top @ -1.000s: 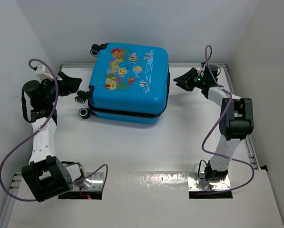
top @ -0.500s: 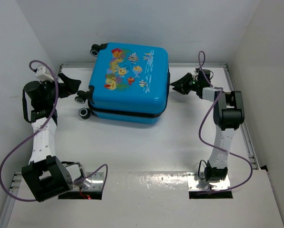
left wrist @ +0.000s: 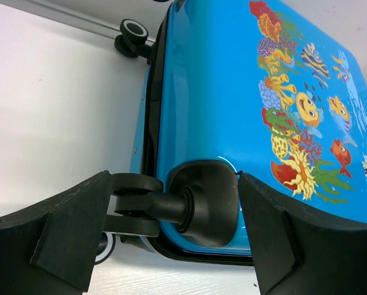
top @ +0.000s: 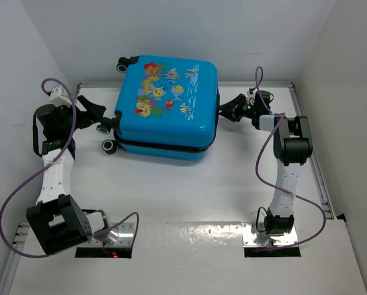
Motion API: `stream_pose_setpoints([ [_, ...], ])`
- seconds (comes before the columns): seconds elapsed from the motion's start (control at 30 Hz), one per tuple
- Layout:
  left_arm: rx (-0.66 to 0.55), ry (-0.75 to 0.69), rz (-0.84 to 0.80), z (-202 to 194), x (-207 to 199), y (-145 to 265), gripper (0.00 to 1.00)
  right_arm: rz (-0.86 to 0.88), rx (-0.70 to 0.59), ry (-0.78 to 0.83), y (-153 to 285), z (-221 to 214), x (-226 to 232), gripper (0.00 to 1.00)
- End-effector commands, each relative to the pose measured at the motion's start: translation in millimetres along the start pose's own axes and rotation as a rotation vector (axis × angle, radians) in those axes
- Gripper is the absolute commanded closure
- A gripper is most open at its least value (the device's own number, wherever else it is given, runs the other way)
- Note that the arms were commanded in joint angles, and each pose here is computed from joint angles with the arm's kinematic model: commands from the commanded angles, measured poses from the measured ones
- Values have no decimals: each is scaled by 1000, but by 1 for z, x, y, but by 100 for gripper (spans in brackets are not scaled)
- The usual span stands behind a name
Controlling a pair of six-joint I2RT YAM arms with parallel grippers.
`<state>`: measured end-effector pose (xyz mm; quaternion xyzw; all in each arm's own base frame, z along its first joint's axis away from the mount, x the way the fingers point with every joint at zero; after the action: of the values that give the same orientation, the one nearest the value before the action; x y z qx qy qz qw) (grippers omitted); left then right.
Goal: Pack the luggage
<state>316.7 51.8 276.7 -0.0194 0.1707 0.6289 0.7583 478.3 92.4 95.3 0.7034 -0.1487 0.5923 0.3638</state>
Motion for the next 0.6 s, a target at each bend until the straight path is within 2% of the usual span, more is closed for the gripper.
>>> stream_pose_setpoints([
  [0.0,-26,-7,-5,7,-5,-2,13,70,32,38,-8,2,11,62],
  [0.13,-16,0,-3,7,-4,-3,13,80,53,16,-13,2,0,62],
  [0.17,-16,0,-3,7,-4,-3,13,76,86,-3,-22,-9,-3,62],
  [0.37,-4,24,-20,4,-5,-5,13,188,152,-22,-29,-13,2,62],
  [0.57,-3,70,3,0,1,-3,13,279,250,-29,-34,-24,8,70],
])
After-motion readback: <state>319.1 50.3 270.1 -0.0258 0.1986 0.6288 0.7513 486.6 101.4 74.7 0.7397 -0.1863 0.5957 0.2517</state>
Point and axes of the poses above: each gripper's point midway between its finger pads, its own y axis back along the fingers, its own x axis along the line the jaws close on, z = x × y, the point moved 7 cm from there along y, back along the fingers, and after that the axes turned 12 degrees about -y, right-handed, at the moved point
